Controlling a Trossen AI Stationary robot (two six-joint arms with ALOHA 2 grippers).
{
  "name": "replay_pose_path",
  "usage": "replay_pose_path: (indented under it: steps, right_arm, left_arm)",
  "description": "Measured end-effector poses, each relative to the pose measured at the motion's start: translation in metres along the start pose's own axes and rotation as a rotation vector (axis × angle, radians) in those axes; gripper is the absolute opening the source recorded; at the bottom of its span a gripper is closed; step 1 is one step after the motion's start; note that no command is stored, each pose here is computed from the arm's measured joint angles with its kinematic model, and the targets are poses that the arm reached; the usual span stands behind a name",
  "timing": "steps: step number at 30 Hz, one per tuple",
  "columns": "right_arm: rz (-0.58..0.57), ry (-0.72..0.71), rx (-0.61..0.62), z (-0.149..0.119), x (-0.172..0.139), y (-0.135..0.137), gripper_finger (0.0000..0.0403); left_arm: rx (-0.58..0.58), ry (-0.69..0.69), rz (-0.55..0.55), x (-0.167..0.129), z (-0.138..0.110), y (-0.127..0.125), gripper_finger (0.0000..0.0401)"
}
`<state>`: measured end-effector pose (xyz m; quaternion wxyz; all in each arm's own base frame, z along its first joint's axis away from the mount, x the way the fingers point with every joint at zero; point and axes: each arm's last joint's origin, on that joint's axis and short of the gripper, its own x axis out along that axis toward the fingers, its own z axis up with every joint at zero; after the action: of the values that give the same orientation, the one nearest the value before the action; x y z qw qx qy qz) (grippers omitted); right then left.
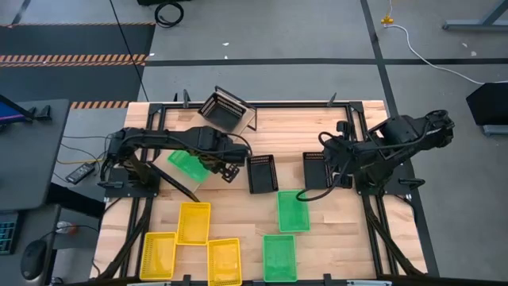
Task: Stack baskets on shelf by color
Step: Put the top left green bin on the shelf
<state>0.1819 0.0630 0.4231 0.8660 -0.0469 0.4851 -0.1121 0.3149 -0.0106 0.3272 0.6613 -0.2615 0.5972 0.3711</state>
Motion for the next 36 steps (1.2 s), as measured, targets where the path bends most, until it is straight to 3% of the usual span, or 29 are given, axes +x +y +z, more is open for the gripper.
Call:
replay_pose_path:
  steps: [10, 15, 25, 31, 36]
  right_arm:
    - [-0.016, 0.006, 0.019, 0.002, 0.002, -0.005, 0.0162]
    - [-0.020, 0.005, 0.032, 0.003, 0.003, -0.008, 0.0162]
    - [-0.026, 0.008, 0.056, 0.004, 0.004, -0.010, 0.0162]
    - [-0.025, 0.014, 0.059, 0.003, 0.004, -0.010, 0.0162]
    - [-0.026, 0.016, 0.058, 0.003, 0.004, -0.010, 0.0162]
  left_arm:
    - [0.033, -0.045, 0.013, -0.006, 0.007, 0.014, 0.0012]
    - [0.031, -0.048, 0.032, -0.002, 0.024, 0.027, 0.0010]
    - [-0.043, -0.148, -0.064, 0.003, 0.057, 0.037, 0.0018]
    - [-0.009, -0.169, -0.054, 0.004, 0.062, 0.040, 0.0009]
    - [-0.011, -0.160, -0.053, 0.005, 0.066, 0.044, 0.0029]
